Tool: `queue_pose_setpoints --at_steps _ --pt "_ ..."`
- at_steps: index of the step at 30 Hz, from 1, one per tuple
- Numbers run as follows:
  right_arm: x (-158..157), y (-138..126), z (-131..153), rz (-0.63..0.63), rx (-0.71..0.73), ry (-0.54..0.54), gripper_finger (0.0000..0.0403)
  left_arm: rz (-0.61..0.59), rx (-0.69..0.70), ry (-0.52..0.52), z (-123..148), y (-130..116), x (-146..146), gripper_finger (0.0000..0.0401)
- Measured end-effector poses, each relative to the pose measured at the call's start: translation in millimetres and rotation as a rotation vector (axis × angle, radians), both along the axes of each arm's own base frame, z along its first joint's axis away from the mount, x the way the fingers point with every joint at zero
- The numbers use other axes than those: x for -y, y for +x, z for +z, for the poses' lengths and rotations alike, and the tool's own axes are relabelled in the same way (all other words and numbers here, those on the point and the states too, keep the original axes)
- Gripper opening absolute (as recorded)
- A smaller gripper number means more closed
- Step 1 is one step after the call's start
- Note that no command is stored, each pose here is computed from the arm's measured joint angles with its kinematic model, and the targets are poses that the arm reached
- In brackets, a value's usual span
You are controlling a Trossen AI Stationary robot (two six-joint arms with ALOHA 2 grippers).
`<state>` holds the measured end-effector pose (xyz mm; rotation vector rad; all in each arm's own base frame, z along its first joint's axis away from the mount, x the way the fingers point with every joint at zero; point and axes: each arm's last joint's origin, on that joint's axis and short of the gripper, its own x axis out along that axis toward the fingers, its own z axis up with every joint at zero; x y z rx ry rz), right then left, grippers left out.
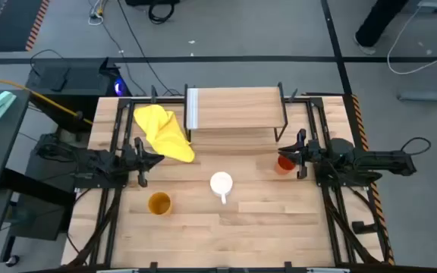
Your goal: Stack small to large cups/mugs on shelf
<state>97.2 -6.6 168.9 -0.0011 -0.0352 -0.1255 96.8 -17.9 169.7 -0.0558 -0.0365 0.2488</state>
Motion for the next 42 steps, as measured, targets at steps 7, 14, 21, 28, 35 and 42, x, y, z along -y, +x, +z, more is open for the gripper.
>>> queue_pose_setpoints --at_steps 7,14,21,28,35,42 --pt "0.0 0.0 0.0 0.000 0.000 0.000 0.0058 0.000 0.000 0.000 0.0 0.0 0.0 0.0031" --pt "0.0 0.0 0.0 0.001 0.000 0.000 0.0058 0.000 0.000 0.000 0.0 0.0 0.0 0.0035" --pt "0.0 0.0 -0.1 0.000 -0.001 0.000 0.0058 0.000 0.001 -0.001 0.1 0.0 0.0 0.0028" --pt "0.0 0.0 0.0 0.000 0.000 0.000 0.0058 0.000 0.000 0.000 0.0 0.0 0.0 0.0038" --pt "0.0 0.0 0.0 0.000 0.000 0.000 0.0058 0.000 0.000 0.000 0.0 0.0 0.0 0.0034" --pt "0.0 0.0 0.0 0.001 0.000 0.000 0.0058 0.000 0.000 -0.001 0.1 0.0 0.0 0.0028"
